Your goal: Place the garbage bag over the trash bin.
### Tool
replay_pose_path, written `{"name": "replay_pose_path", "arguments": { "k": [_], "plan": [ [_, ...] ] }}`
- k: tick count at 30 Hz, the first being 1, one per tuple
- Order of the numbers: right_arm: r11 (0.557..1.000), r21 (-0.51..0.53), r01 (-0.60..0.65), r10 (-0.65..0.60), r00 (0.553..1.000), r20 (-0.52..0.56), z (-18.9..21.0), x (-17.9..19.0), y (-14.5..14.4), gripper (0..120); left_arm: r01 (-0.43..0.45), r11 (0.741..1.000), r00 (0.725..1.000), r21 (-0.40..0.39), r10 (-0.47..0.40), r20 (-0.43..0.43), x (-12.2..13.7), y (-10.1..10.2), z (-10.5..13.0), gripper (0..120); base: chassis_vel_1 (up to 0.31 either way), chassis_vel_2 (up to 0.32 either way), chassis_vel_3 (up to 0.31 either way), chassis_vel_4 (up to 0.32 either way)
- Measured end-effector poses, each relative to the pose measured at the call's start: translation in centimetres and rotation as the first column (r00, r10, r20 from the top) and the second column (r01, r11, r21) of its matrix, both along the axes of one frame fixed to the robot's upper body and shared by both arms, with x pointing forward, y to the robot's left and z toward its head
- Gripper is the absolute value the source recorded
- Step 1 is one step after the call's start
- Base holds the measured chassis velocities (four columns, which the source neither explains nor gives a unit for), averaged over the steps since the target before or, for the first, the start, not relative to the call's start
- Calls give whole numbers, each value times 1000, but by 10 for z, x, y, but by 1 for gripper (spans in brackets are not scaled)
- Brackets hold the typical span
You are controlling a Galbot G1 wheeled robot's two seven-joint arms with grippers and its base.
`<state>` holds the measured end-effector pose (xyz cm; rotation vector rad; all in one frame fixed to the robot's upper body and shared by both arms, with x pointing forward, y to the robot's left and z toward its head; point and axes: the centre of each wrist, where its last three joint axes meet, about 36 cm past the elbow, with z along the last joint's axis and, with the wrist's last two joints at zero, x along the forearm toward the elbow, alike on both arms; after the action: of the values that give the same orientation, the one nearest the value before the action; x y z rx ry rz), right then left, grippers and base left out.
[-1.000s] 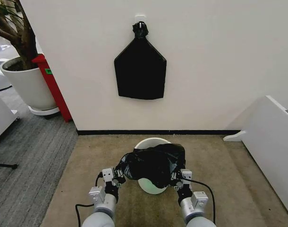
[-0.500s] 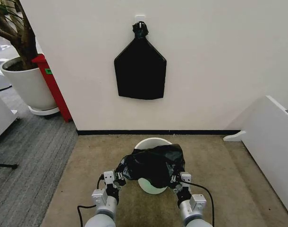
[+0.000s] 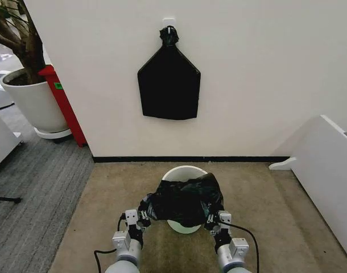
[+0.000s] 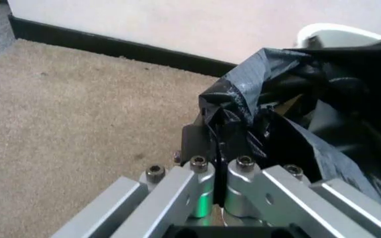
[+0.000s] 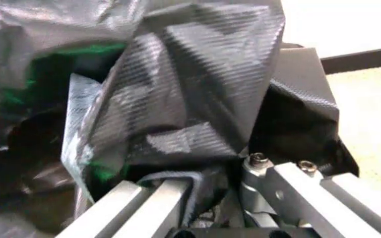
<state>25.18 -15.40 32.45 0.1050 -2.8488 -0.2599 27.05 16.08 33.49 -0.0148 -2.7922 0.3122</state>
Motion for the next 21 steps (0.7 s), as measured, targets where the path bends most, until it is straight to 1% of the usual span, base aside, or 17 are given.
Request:
{"name": "replay_pose_path", "arguments": {
  "k": [7,19,21],
  "plan": [
    [1000,2,-4,4,1000,4,0,-3,1,0,-1,1000,1000,5,1,3,0,1,-4,0,0,0,0,0],
    [1000,-1,-23,23,991,130,37,3,14,0,-4,1000,999,9,4,44,3,3,1,0,0,0,0,0],
    [1000,-1,-21,21,991,135,39,3,14,0,-5,1000,999,9,5,47,3,3,1,0,0,0,0,0]
  ]
}}
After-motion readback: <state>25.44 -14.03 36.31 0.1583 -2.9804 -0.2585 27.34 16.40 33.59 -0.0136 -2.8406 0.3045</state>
